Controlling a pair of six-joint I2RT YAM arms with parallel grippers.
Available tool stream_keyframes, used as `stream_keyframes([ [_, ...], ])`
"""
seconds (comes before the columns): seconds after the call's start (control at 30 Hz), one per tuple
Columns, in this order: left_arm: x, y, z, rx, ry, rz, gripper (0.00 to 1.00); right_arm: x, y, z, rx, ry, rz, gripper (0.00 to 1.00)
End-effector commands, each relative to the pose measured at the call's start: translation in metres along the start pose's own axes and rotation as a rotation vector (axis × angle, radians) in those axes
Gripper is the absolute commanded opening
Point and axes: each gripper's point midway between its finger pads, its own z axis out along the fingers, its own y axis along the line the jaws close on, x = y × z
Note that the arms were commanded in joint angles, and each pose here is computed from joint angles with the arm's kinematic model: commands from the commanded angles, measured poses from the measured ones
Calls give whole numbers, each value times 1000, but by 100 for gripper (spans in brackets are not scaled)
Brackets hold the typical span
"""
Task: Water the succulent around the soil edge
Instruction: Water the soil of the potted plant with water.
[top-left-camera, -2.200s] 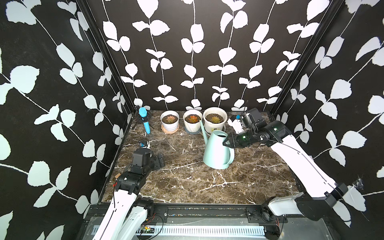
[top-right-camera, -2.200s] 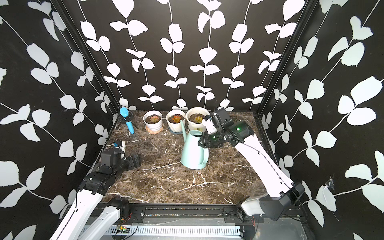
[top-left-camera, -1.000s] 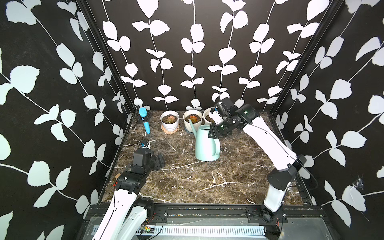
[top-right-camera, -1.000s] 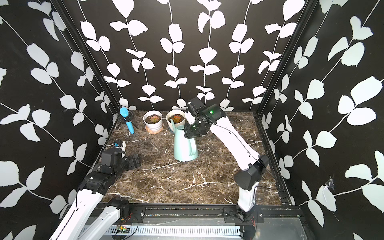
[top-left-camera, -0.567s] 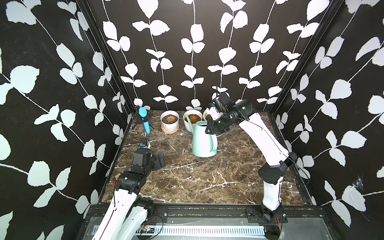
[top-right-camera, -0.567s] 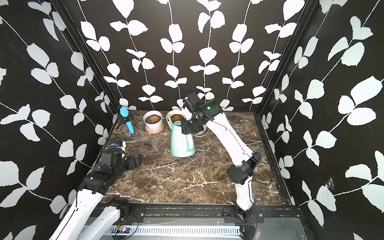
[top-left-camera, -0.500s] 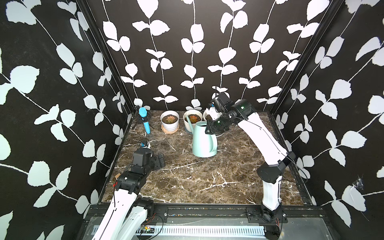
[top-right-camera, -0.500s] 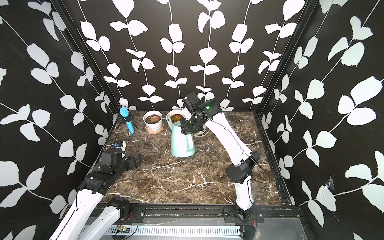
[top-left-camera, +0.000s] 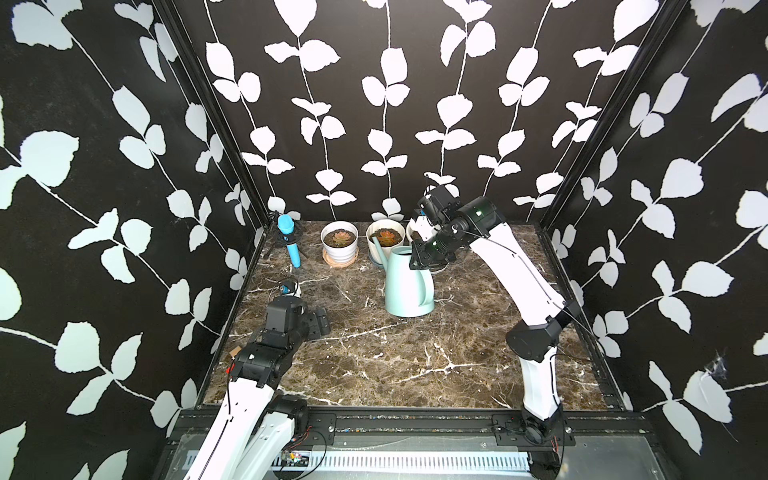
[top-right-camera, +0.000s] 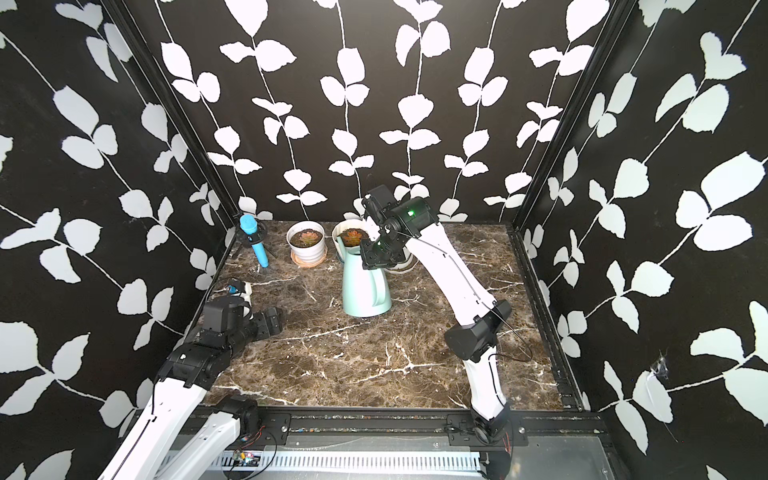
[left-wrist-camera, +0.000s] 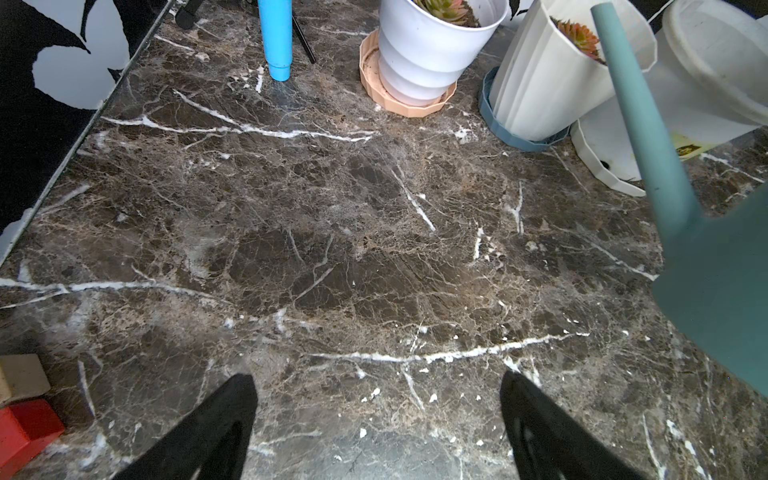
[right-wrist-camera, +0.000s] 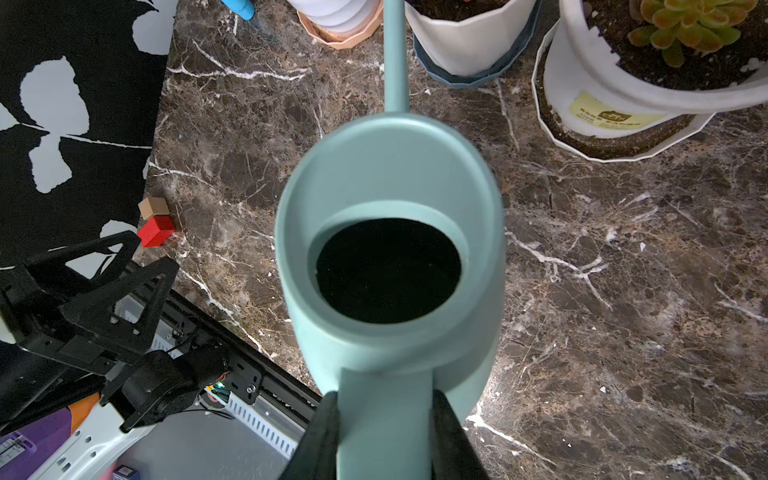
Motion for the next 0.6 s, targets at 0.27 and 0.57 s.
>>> stream_keyframes([
  [0.27,0,1,-1,-6,-8,5,93,-16,18,-10,-71,-63,6,0],
  [0.57,0,1,-1,-4,-9,5,93,-21,15,-10,-89,-66,41,0],
])
